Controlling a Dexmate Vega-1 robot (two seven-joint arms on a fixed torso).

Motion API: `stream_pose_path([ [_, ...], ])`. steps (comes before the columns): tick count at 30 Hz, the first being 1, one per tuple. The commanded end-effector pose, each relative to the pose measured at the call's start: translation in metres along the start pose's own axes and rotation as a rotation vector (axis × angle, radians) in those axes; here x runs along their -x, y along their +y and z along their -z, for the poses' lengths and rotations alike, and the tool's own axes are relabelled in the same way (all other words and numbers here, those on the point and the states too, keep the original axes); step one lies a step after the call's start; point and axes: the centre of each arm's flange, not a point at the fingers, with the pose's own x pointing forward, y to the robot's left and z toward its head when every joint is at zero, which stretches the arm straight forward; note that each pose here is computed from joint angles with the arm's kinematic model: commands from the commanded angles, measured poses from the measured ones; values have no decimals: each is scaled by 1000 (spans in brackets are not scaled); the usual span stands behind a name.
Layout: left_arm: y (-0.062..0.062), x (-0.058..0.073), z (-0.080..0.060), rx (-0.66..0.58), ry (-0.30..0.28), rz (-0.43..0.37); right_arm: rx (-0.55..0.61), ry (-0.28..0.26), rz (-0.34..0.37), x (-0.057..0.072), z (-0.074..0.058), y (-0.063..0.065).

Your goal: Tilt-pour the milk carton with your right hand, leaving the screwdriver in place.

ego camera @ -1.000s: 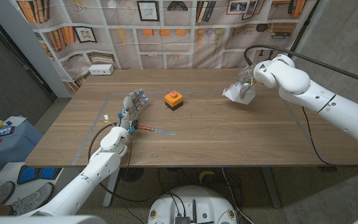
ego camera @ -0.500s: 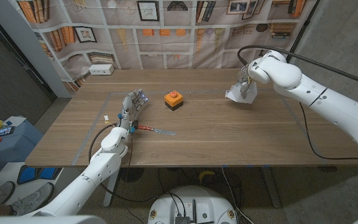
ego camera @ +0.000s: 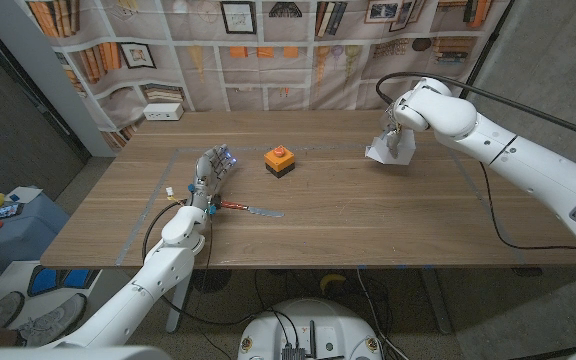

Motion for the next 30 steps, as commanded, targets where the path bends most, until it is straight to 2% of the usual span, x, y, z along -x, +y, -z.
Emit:
stream_pose_path([
  [1, 1, 0, 1, 6, 1, 4, 26, 14, -22, -1, 1, -4],
  [13, 1, 1, -1, 2, 4, 11, -4, -5, 3, 2, 3, -4],
  [16, 1, 2, -2, 0, 3, 12, -43, -25, 23, 4, 4, -4],
  [19, 1, 2, -2, 0, 2, 11, -74, -23, 50, 6, 4, -3],
  [30, 1, 5, -2, -1, 4, 11, -225, -89, 112, 12, 7, 6],
])
